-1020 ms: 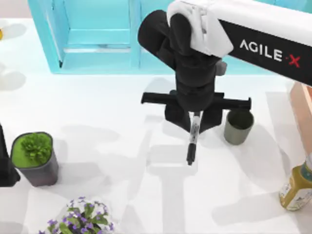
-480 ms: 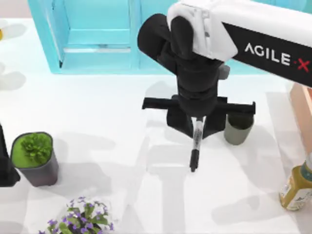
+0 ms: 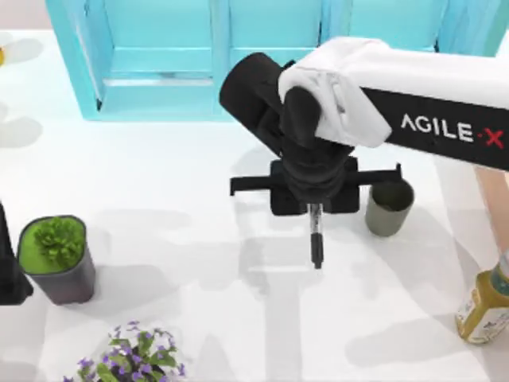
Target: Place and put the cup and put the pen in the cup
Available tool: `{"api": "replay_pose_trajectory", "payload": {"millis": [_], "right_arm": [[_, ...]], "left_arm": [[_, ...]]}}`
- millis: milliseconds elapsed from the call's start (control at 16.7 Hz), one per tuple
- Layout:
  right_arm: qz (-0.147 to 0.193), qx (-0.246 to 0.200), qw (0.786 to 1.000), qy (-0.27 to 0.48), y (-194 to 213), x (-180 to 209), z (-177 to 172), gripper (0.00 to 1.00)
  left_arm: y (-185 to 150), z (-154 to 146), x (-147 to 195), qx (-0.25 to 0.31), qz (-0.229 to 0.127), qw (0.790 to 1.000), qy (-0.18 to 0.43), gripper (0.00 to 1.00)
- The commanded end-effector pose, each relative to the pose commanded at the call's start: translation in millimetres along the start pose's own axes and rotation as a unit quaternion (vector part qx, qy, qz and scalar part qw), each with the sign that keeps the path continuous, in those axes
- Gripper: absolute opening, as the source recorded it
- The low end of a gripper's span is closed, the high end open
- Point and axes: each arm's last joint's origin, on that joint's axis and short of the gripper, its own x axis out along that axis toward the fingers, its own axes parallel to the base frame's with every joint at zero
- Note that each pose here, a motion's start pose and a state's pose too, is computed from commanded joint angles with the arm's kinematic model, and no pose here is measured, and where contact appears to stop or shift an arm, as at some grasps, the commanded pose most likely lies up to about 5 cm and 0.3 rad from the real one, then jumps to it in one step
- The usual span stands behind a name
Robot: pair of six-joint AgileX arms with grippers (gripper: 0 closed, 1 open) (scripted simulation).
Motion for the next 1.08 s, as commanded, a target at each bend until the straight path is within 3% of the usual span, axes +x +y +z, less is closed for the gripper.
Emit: {"api": "replay_pose_trajectory", "payload": {"millis": [240,540,840,1080], "right_arm": [[0.024,-0.039,0.987,-0.152,5,1,-5,0.0],[0.023,-0.054,0.935,-0.349,4,-7,-20,0.0],[-0.011,-0.017,0.866,-0.5,-11,-23,-44,0.0],[-0.043,0.037,0.819,-0.571,-32,-35,-68,0.0]], "left_arm": [[0,0,0,0.0,0.0,1.0,0.0,1.0],[0,0,0,0.0,0.0,1.0,0.0,1.0],[0,0,0,0.0,0.0,1.0,0.0,1.0],[0,0,0,0.0,0.0,1.0,0.0,1.0]]}}
